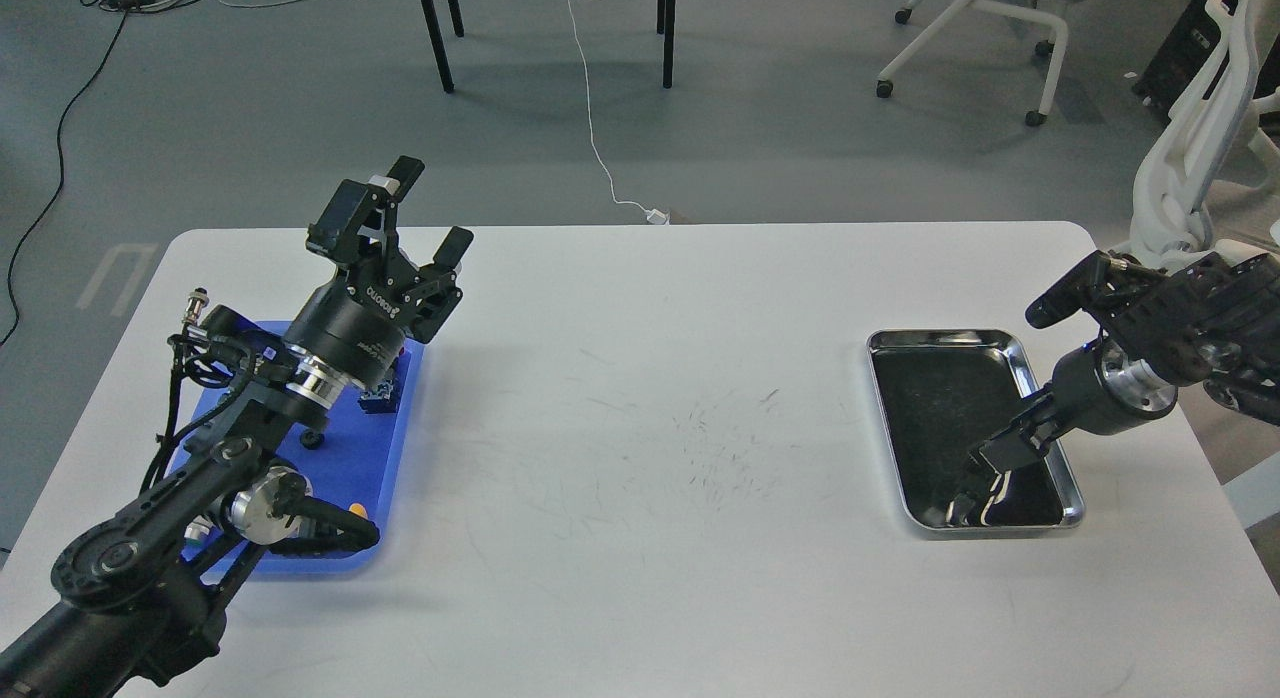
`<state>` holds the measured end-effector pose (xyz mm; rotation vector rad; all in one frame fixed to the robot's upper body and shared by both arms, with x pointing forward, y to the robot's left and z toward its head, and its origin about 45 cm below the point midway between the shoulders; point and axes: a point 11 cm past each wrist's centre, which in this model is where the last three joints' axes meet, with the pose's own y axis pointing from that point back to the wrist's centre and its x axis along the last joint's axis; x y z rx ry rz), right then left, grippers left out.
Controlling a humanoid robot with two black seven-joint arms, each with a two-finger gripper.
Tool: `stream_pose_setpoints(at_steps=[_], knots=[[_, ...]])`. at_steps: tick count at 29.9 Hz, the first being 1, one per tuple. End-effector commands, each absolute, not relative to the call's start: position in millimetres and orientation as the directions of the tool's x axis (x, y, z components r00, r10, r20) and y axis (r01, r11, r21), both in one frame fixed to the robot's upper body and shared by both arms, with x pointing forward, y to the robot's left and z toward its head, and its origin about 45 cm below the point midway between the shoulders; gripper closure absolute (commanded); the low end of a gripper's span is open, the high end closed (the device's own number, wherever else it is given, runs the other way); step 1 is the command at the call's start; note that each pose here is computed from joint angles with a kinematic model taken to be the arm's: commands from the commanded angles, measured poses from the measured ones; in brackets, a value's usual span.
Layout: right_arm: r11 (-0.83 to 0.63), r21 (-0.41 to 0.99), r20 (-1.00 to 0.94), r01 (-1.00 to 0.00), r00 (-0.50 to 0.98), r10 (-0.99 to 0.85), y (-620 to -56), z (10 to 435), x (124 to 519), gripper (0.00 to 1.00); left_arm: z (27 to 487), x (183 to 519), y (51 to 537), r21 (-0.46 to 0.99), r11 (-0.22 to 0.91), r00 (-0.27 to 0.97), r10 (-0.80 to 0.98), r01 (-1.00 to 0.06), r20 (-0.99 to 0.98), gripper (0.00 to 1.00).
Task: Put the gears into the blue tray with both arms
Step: 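Grasp another small black part in the metal tray with the right gripper, then carry the black part with the right gripper toward the table center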
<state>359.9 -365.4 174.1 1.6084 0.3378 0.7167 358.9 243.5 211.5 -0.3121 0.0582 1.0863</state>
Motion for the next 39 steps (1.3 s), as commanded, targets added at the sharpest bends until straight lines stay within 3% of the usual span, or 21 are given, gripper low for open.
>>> stream_pose_setpoints(at_steps=[1,13,26,34,39], knots=[[-0.181,0.965,0.259,-0.187,0.753,0.604,-363.3,165.6,360.3,0.23,211.4,358.9,243.0,-0.221,0.428,0.47,0.86,-0.876,-0.199,0.02],[-0.188,0.966,0.257,-0.178,0.752,0.607,-364.4,149.3,353.6,0.39,212.4,358.8,244.3,-0.223,0.426,0.469,0.861,-0.877,-0.197,0.02],[-0.202,0.962,0.273,-0.186,0.738,0.617,-358.8,147.4,355.2,0.79,212.3,358.5,242.9,-0.222,0.43,0.472,0.859,-0.875,-0.198,0.02],[-0.212,0.957,0.288,-0.197,0.735,0.614,-356.0,153.3,358.9,0.82,213.5,358.3,242.0,-0.226,0.432,0.475,0.857,-0.873,-0.199,0.02],[-0.25,0.932,0.361,-0.261,0.707,0.608,-346.7,187.4,376.5,0.82,214.6,358.1,241.5,-0.227,0.434,0.478,0.856,-0.872,-0.198,0.02]])
